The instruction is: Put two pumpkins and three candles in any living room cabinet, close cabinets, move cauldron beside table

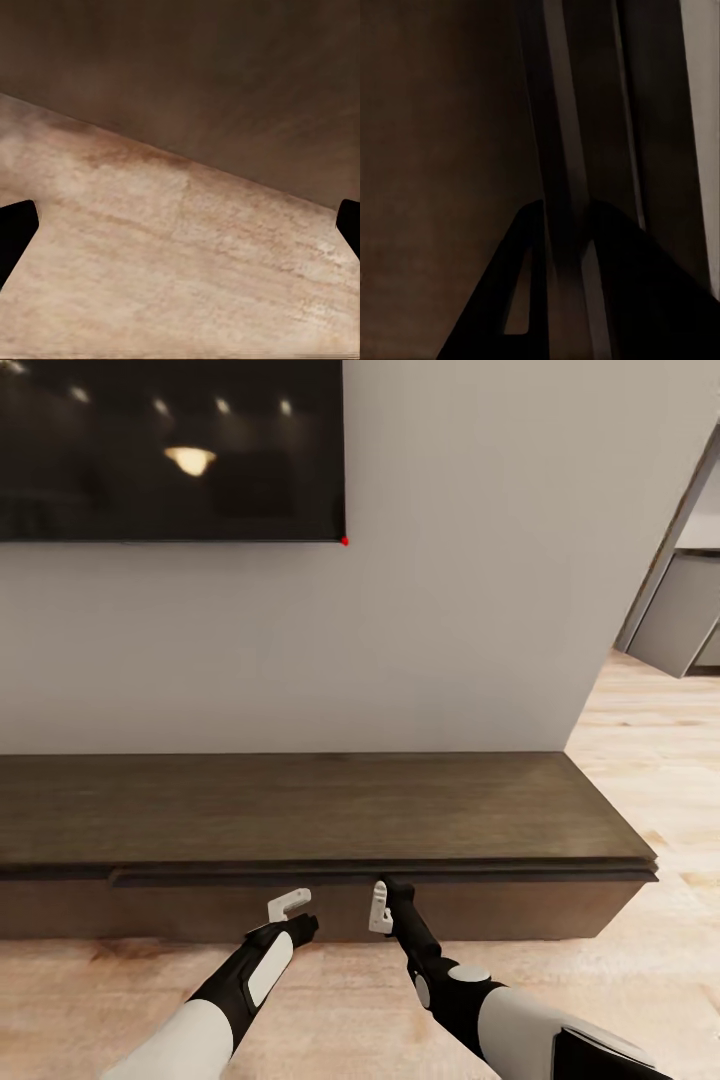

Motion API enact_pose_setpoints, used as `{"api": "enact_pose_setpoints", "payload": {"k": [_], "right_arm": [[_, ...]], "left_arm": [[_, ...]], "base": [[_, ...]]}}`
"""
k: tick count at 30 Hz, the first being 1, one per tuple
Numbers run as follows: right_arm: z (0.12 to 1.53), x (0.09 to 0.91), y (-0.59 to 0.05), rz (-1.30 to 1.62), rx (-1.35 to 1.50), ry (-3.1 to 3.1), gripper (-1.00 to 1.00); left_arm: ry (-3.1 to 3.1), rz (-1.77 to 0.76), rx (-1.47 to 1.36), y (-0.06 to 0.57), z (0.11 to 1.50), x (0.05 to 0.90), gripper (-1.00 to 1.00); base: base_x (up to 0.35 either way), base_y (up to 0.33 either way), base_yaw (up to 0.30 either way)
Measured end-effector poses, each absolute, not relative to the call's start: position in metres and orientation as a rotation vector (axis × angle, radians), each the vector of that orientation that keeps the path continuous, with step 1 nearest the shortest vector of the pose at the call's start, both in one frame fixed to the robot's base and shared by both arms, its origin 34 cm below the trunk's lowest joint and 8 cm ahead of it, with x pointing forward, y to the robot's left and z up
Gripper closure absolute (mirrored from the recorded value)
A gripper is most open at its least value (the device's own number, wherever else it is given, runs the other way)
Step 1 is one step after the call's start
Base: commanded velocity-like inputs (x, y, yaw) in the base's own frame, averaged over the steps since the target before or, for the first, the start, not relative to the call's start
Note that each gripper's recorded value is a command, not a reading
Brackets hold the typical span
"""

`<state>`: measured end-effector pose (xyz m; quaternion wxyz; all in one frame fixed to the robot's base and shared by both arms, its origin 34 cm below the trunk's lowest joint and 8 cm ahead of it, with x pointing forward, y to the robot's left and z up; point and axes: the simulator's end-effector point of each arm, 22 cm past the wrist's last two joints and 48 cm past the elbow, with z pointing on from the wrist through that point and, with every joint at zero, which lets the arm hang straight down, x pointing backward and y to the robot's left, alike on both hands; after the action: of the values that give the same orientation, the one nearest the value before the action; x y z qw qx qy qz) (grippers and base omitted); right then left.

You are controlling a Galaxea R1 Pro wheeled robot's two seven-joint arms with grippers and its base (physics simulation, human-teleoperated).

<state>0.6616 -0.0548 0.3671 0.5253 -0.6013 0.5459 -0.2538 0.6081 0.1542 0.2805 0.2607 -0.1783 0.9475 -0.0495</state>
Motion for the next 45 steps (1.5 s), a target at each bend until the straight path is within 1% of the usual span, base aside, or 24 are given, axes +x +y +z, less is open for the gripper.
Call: {"api": "enact_pose_setpoints", "payload": {"k": [45], "right_arm": [[0.3669, 0.6632, -0.0592, -0.611, -1.426, 1.321, 1.0]], "left_arm": [[2.569, -0.134, -0.485, 0.1542, 0.2795, 0.607, -1.0]], "base": [[-0.199, 0.0, 0.0]]}}
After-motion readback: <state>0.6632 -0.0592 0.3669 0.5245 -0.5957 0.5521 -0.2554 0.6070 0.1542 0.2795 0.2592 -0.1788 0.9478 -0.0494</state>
